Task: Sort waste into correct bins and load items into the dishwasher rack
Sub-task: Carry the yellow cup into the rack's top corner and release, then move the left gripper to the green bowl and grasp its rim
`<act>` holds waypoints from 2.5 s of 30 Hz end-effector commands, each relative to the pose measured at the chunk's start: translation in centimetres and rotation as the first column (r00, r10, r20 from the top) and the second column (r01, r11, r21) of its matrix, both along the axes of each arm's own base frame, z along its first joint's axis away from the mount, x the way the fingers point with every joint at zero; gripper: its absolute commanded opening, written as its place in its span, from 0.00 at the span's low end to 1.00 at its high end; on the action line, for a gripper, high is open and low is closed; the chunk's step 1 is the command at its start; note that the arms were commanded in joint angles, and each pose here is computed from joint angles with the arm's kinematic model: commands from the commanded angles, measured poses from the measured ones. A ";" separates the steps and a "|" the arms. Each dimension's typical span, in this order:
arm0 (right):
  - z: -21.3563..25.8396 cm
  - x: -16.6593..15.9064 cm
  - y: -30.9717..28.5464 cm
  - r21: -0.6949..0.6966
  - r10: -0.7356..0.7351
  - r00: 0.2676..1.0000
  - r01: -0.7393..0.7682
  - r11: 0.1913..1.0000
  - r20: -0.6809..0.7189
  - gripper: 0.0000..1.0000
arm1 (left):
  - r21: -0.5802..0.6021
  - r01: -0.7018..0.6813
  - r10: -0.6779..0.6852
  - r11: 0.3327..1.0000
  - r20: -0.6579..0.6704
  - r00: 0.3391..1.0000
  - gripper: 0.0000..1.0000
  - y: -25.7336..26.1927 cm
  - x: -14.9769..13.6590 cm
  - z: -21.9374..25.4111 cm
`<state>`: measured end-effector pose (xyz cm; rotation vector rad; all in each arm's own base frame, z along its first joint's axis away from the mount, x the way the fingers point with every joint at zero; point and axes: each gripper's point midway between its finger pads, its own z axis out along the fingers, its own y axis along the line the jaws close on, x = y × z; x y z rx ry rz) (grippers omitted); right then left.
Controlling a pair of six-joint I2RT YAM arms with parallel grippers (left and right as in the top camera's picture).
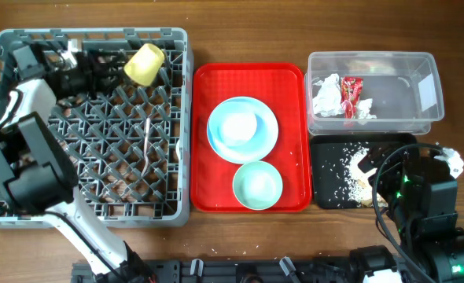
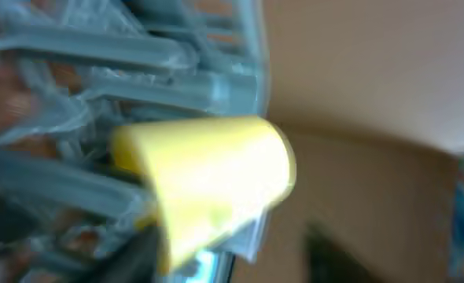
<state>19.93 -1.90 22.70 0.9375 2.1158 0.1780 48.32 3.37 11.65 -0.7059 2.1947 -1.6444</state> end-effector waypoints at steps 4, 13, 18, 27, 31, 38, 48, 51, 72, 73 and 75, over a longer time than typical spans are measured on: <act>0.5 0.0 0.0 0.016 -0.007 1.000 0.006 1.000 0.013 1.00 | 0.152 -0.064 0.041 0.986 0.152 0.988 1.00 0.4 -1.2 8.5; 0.5 0.1 0.0 0.017 -0.007 1.000 0.007 1.000 0.014 1.00 | 0.534 -0.057 -0.142 0.844 0.325 0.935 0.04 -7.4 -2.4 13.4; 0.5 0.1 0.0 0.016 -0.007 1.000 0.007 1.000 0.013 1.00 | 0.822 -0.189 -0.047 0.538 0.254 0.966 0.04 -8.2 1.4 7.8; 0.5 0.1 0.0 0.016 -0.007 1.000 0.006 1.000 0.013 1.00 | 0.929 -0.158 0.067 0.336 0.143 0.987 0.04 -5.1 2.8 0.8; 0.5 0.1 0.0 0.016 -0.007 1.000 0.006 1.000 0.013 1.00 | 0.938 -0.105 0.080 0.331 0.083 0.993 0.04 -4.4 1.6 0.0; 0.5 0.1 0.0 0.016 -0.006 1.000 0.006 1.000 0.013 1.00 | 0.936 -0.072 0.107 0.344 0.037 0.994 0.04 -4.2 -2.0 3.2; 0.5 0.1 0.0 0.016 -0.007 1.000 0.006 1.000 0.013 1.00 | 0.741 -0.065 -0.132 0.668 0.205 0.970 0.59 -12.7 -9.2 15.7; 0.5 0.1 0.0 0.016 -0.007 1.000 0.006 1.000 0.013 1.00 | 0.668 0.098 -0.272 0.738 0.161 0.949 1.00 -17.3 -11.7 15.5; 0.5 0.1 0.0 0.016 -0.006 1.000 0.006 1.000 0.013 1.00 | 0.759 0.646 -0.547 0.079 -0.509 0.665 0.54 -36.3 -29.7 -6.8; 0.5 0.1 0.0 0.016 -0.006 1.000 0.006 1.000 0.013 1.00 | 0.772 0.633 -0.531 0.061 -0.512 0.675 0.53 -36.4 -29.8 -7.4; 0.5 0.1 0.0 0.016 -0.006 1.000 0.006 1.000 0.013 1.00 | 0.781 0.623 -0.538 0.031 -0.513 0.670 0.49 -36.9 -30.6 -8.6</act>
